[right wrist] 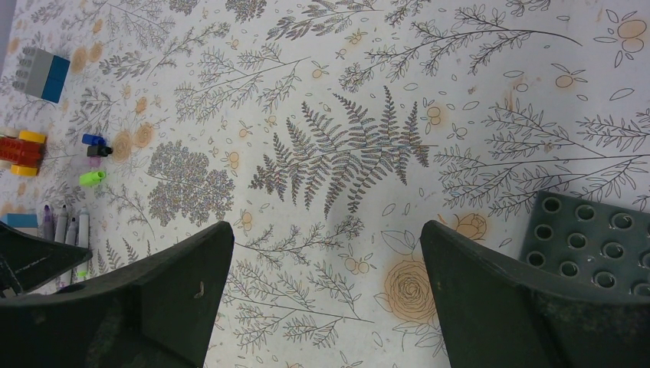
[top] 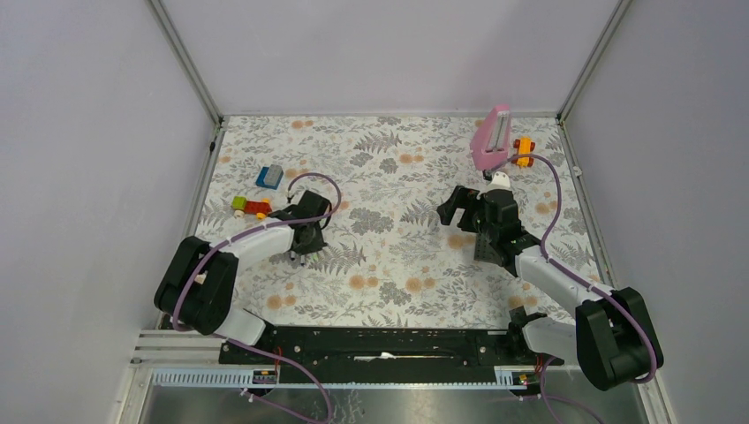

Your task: Insert the pens into the pen caps

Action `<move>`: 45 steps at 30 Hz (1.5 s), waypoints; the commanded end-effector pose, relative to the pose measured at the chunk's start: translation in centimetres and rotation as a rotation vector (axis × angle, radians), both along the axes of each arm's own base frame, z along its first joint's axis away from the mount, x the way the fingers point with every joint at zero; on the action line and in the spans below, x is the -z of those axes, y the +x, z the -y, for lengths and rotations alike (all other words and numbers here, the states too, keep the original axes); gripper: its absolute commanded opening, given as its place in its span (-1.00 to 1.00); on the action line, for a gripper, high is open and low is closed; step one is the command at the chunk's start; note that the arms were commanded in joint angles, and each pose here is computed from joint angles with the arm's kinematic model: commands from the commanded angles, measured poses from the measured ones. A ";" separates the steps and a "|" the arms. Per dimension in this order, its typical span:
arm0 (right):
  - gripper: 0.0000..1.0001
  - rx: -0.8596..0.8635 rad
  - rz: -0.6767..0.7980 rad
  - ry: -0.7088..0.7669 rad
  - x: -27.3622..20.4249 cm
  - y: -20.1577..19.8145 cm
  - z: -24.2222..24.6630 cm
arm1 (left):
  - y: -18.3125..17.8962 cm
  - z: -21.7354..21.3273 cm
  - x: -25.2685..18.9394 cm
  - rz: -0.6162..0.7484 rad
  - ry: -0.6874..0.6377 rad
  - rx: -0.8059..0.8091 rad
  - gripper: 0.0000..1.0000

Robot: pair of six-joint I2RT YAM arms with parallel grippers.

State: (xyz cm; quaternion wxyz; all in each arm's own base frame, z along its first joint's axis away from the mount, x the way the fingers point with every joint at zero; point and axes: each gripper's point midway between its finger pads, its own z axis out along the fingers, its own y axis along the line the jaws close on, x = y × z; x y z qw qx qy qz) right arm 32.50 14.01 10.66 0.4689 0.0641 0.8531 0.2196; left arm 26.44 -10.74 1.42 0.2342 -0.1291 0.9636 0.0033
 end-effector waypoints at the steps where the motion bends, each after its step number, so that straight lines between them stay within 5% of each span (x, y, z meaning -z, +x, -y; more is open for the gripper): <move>1: 0.97 -0.004 0.060 0.027 -1.7 0.5 -0.3 | -0.7 2.8 0.7 -0.003 -0.106 0.059 -1.00; 10: 0.97 -0.154 0.106 0.205 -4.1 -2.7 -3.1 | -1.3 9.0 -4.8 0.182 -0.488 0.195 -1.00; 16: 0.97 -0.534 0.195 0.485 -9.1 -8.4 -8.8 | -1.9 12.5 -10.4 0.289 -0.754 0.291 -1.00; 21: 0.99 -0.679 0.194 0.539 -11.4 -11.4 -12.6 | -2.2 13.7 -14.8 0.383 -0.896 0.334 -1.00; 31: 0.42 -0.781 0.150 0.703 -13.5 -13.4 -16.2 | -4.3 14.7 -20.5 0.509 -1.130 0.425 -1.00; 45: 0.05 -0.839 0.120 0.705 -13.6 -14.3 -20.9 | -6.2 14.6 -22.5 0.574 -1.258 0.475 -1.00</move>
